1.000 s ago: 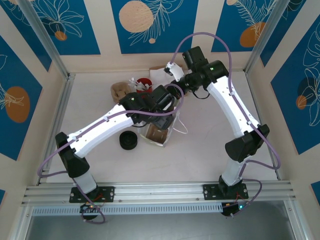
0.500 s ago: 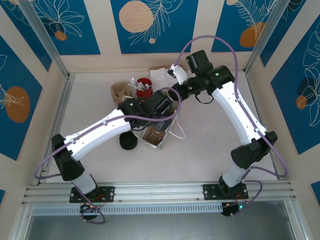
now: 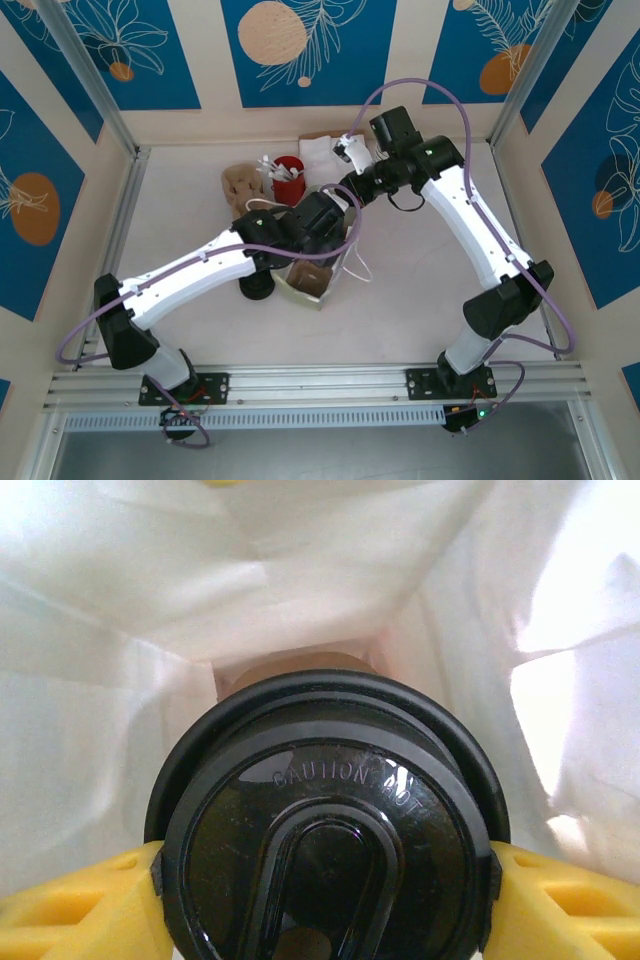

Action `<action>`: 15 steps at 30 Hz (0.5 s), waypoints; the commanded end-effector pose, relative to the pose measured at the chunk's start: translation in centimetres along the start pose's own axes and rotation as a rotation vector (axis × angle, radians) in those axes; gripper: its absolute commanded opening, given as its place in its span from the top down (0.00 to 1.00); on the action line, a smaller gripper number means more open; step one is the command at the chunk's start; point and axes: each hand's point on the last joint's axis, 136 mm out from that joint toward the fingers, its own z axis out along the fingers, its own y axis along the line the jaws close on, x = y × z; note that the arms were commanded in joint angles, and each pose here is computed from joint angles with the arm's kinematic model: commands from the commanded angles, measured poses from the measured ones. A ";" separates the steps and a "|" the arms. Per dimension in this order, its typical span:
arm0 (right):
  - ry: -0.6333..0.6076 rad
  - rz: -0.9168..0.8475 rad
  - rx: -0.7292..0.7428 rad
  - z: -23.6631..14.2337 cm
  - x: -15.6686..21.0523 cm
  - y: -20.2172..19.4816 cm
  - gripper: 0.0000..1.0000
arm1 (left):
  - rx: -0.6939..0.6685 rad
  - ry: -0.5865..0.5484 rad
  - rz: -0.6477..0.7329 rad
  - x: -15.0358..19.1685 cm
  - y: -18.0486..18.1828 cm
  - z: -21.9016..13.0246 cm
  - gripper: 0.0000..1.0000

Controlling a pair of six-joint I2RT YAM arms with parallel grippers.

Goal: Pack the takeout coffee

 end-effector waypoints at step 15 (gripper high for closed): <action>-0.091 -0.110 -0.069 -2.5 -0.4 2.5 0.92 | -0.090 -0.058 0.045 -0.1 0.3 1.5 0.32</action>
